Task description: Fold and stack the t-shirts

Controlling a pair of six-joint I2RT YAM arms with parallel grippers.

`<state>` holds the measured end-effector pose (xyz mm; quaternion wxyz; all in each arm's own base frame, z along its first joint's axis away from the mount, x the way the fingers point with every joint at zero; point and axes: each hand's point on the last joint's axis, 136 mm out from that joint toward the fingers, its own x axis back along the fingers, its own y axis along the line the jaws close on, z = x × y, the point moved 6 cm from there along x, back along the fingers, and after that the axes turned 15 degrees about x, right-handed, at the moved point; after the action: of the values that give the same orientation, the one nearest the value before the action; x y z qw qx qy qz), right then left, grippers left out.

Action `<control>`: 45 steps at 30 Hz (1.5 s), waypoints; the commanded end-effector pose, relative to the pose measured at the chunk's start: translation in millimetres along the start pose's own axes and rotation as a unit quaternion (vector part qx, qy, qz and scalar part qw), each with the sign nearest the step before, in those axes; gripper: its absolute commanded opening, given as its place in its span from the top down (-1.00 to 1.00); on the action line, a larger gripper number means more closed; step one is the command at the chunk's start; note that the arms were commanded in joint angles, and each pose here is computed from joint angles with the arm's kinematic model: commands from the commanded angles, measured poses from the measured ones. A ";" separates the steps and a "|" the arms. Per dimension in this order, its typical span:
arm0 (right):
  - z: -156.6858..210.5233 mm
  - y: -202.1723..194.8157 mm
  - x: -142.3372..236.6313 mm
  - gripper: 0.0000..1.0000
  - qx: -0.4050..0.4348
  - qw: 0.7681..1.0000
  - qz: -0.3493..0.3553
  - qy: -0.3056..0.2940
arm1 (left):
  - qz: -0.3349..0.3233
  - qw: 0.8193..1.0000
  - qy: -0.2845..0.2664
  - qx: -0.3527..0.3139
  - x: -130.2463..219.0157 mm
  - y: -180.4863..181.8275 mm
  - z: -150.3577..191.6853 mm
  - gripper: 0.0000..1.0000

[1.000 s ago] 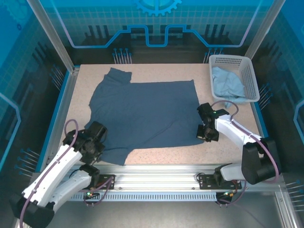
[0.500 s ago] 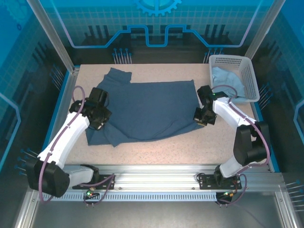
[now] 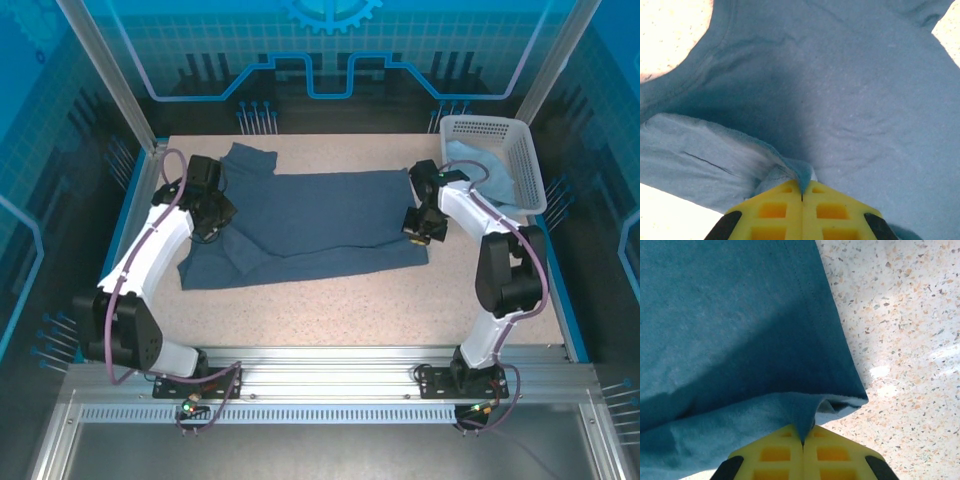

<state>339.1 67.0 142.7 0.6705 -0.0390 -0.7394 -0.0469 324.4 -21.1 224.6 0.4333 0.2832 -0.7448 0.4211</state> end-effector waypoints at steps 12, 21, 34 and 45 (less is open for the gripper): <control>-10.8 -11.5 -6.0 1.00 -0.016 0.999 0.033 0.015 | -0.002 0.999 -0.022 -0.034 -12.2 -15.5 -22.3 1.00; -22.4 -11.7 -10.8 1.00 -0.019 0.999 0.042 0.017 | -0.005 0.999 -0.034 -0.026 -18.9 -18.0 -35.4 1.00; -30.2 -13.3 -19.3 1.00 -0.028 0.997 0.063 0.028 | 0.024 0.999 -0.025 -0.031 -32.4 -35.5 -42.8 1.00; -35.4 -13.3 -25.2 1.00 -0.033 0.997 0.068 0.028 | 0.017 0.999 -0.017 -0.028 -48.3 -38.6 -45.2 1.00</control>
<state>370.7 57.0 118.3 0.6914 -0.0901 -0.7164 -0.0245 386.1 -0.6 202.5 0.4276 0.2805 -0.7599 0.4014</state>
